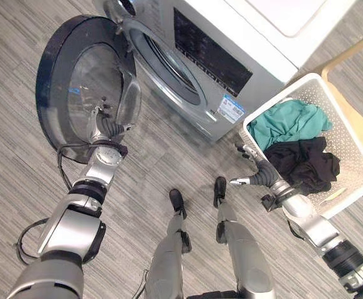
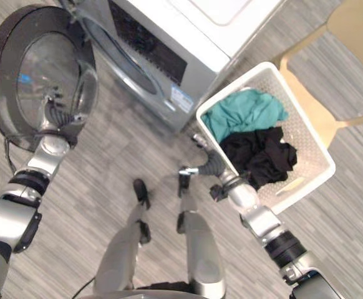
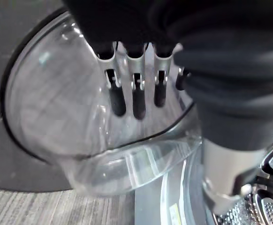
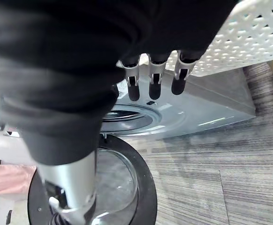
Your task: Grab the laundry basket,head to the washer,open it,put in the laundry and shut it.
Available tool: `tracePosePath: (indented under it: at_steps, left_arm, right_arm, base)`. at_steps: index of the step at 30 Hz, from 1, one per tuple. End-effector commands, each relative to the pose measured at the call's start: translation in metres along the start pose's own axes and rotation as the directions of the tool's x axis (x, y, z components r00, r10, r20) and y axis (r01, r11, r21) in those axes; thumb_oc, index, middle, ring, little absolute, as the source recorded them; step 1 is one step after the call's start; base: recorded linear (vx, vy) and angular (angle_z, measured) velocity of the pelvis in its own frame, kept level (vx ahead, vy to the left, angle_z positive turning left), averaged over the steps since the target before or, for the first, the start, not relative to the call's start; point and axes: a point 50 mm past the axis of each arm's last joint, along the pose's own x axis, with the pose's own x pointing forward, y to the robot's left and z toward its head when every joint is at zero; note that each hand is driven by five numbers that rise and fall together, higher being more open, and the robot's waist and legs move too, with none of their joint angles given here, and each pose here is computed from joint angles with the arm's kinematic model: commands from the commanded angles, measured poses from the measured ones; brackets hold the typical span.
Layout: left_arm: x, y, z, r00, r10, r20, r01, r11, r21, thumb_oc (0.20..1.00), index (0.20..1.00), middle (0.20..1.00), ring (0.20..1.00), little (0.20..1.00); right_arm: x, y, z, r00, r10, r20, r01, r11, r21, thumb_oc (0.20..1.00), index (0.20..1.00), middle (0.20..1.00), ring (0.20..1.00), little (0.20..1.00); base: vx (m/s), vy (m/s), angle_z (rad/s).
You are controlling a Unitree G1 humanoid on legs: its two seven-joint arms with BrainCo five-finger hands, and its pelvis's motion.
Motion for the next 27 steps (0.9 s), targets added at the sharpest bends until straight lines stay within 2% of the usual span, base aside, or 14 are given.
tracePosePath:
  at_steps: [1,4,8,12,13,14,17,20,21,22,24,27]
  left_arm:
    - [-0.006,0.036,-0.047,0.979,0.110,-0.174,-0.093,0.990,0.103,1.000,1.000,1.000,1.000,1.000]
    - [-0.015,0.049,-0.071,0.951,0.166,-0.260,-0.146,0.985,0.094,1.000,1.000,1.000,1.000,1.000]
    - [-0.022,0.069,-0.085,0.932,0.222,-0.285,-0.192,0.973,0.130,1.000,1.000,1.000,1.000,1.000]
    - [-0.024,0.093,-0.089,0.919,0.286,-0.271,-0.248,0.954,0.169,1.000,1.000,1.000,1.000,1.000]
    - [-0.021,0.116,-0.083,0.911,0.345,-0.227,-0.301,0.931,0.209,1.000,1.000,1.000,1.000,1.000]
    - [-0.020,0.118,-0.077,0.918,0.347,-0.191,-0.306,0.928,0.212,1.000,1.000,1.000,1.000,1.000]
    - [-0.023,0.096,-0.071,0.953,0.271,-0.132,-0.252,0.957,0.140,1.000,1.000,1.000,1.000,1.000]
    - [-0.036,0.055,-0.078,0.974,0.166,-0.155,-0.161,0.986,0.040,1.000,1.000,1.000,1.000,1.000]
    - [-0.052,0.021,-0.086,0.983,0.067,-0.170,-0.071,0.997,-0.015,1.000,1.000,1.000,1.000,1.000]
    - [-0.059,0.007,-0.088,0.984,0.028,-0.179,-0.036,0.998,-0.041,1.000,1.000,1.000,1.000,1.000]
    - [-0.101,-0.047,-0.106,0.958,-0.159,-0.240,0.124,0.980,-0.152,1.000,1.000,1.000,1.000,1.000]
    - [-0.148,-0.077,-0.131,0.895,-0.277,-0.350,0.196,0.948,-0.250,1.000,1.000,1.000,1.000,1.000]
  right_arm:
    - [0.003,-0.006,0.029,0.984,-0.051,0.170,0.037,0.996,0.080,1.000,1.000,1.000,1.000,1.000]
    - [-0.006,-0.010,0.021,0.987,-0.076,0.140,0.064,0.994,0.086,1.000,1.000,1.000,1.000,1.000]
    - [-0.013,-0.014,0.018,0.987,-0.094,0.129,0.083,0.992,0.091,1.000,1.000,1.000,1.000,1.000]
    - [-0.015,-0.018,0.020,0.984,-0.110,0.138,0.099,0.991,0.087,1.000,1.000,1.000,1.000,1.000]
    - [-0.016,-0.018,0.018,0.984,-0.117,0.135,0.106,0.990,0.089,1.000,1.000,1.000,1.000,1.000]
    - [-0.016,-0.018,0.019,0.983,-0.119,0.137,0.108,0.991,0.084,1.000,1.000,1.000,1.000,1.000]
    - [-0.014,-0.017,0.016,0.982,-0.142,0.127,0.134,0.988,0.071,1.000,1.000,1.000,1.000,1.000]
    - [-0.012,-0.018,0.018,0.974,-0.182,0.137,0.177,0.983,0.049,1.000,1.000,1.000,1.000,1.000]
    - [-0.013,-0.021,0.017,0.968,-0.213,0.135,0.215,0.977,0.005,1.000,1.000,1.000,1.000,1.000]
    - [-0.012,-0.022,0.018,0.965,-0.223,0.141,0.226,0.974,-0.006,1.000,1.000,1.000,1.000,1.000]
    - [-0.015,-0.032,0.019,0.952,-0.270,0.143,0.285,0.953,-0.103,1.000,1.000,1.000,1.000,1.000]
    - [-0.020,-0.029,0.005,0.960,-0.271,0.074,0.280,0.945,-0.171,1.000,1.000,1.000,1.000,1.000]
  base:
    - [0.02,0.018,-0.17]
    - [0.04,0.015,-0.04]
    - [0.02,0.010,0.12]
    - [0.00,-0.006,0.21]
    - [-0.01,-0.046,0.34]
    - [-0.01,-0.049,0.39]
    - [-0.01,-0.001,0.28]
    - [0.01,0.038,0.11]
    - [0.03,0.073,-0.01]
    - [0.04,0.142,-0.20]
    - [0.06,0.174,-0.63]
    - [0.10,0.081,-1.50]
